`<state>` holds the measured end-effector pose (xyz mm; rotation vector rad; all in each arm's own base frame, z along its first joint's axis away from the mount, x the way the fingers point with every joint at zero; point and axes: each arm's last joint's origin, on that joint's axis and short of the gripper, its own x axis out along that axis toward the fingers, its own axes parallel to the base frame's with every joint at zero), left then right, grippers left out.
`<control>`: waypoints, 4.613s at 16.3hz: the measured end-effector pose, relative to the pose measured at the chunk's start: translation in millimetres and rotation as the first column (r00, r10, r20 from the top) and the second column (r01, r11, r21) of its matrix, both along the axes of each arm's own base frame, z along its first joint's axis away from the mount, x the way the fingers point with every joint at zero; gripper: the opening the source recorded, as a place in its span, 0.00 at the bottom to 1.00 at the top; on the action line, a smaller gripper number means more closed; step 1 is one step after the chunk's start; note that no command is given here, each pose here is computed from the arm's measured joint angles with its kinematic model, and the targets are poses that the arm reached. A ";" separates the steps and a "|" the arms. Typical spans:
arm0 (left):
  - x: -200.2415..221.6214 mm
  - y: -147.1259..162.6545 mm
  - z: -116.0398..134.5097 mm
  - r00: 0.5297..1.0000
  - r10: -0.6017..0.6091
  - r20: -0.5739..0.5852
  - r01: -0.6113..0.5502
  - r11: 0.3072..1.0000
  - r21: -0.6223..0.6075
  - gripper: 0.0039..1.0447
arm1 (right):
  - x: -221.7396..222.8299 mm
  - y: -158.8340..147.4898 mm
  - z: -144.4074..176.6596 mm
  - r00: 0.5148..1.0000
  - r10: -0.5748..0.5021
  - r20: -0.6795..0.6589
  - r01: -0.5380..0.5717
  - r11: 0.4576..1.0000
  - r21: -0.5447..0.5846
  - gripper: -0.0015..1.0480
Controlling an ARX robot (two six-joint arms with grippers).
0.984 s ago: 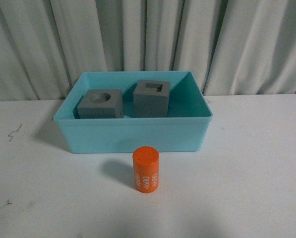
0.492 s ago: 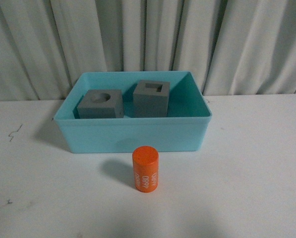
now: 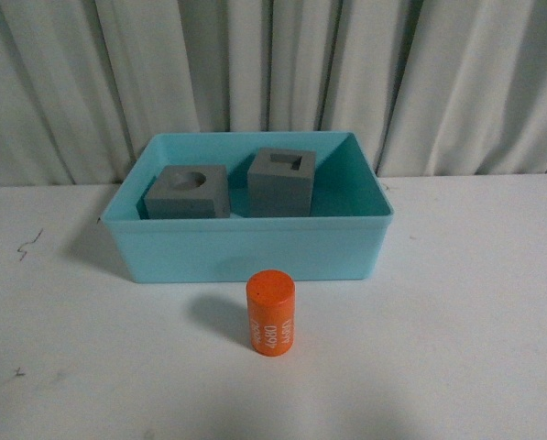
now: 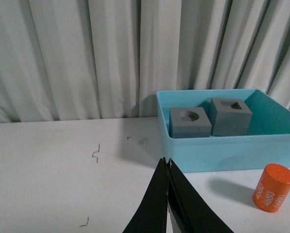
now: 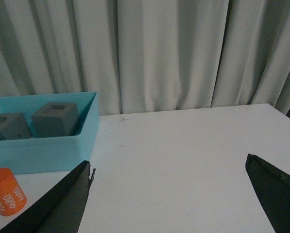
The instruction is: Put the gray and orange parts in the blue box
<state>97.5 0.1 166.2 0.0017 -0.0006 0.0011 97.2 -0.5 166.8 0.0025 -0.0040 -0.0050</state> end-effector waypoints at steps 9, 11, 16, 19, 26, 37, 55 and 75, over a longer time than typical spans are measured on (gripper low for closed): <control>0.0 0.0 -0.1 1.000 0.000 -0.001 0.000 1.000 -0.001 0.36 | 0.0 0.0 0.0 1.000 0.000 0.000 0.000 1.000 0.000 0.94; 0.0 0.0 -0.1 1.000 0.000 -0.001 0.000 1.000 -0.001 0.59 | 0.0 0.0 0.0 1.000 0.000 0.000 0.000 1.000 0.000 0.94; 0.0 0.0 -0.1 1.000 0.000 -0.001 0.000 1.000 -0.001 0.94 | 0.0 0.0 0.0 1.000 0.000 0.000 0.000 1.000 0.000 0.94; 0.0 0.0 -0.1 1.000 0.000 -0.001 0.000 1.000 -0.001 0.94 | 0.0 0.1 -1.9 0.999 -0.015 -0.044 0.016 1.000 0.012 0.94; 0.0 0.0 -0.1 1.000 0.000 -0.001 0.000 1.000 -0.001 0.94 | 91.7 -5.8 26.4 0.870 0.261 -0.418 -0.322 0.943 -0.083 0.94; 0.0 0.0 -0.1 1.000 0.000 -0.001 0.000 1.000 -0.001 0.94 | 216.8 147.9 -55.8 0.564 0.589 -0.579 -0.777 0.615 -0.132 0.94; 0.0 0.0 0.0 1.000 0.000 0.000 0.000 1.000 -0.001 0.94 | 255.8 201.0 -83.3 0.531 0.593 -0.605 -0.804 0.578 -0.139 0.58; 0.0 0.0 -0.1 1.000 0.000 -0.001 0.000 1.000 -0.001 0.94 | 344.0 209.6 23.6 0.859 0.453 -0.240 -0.477 0.877 -0.054 0.46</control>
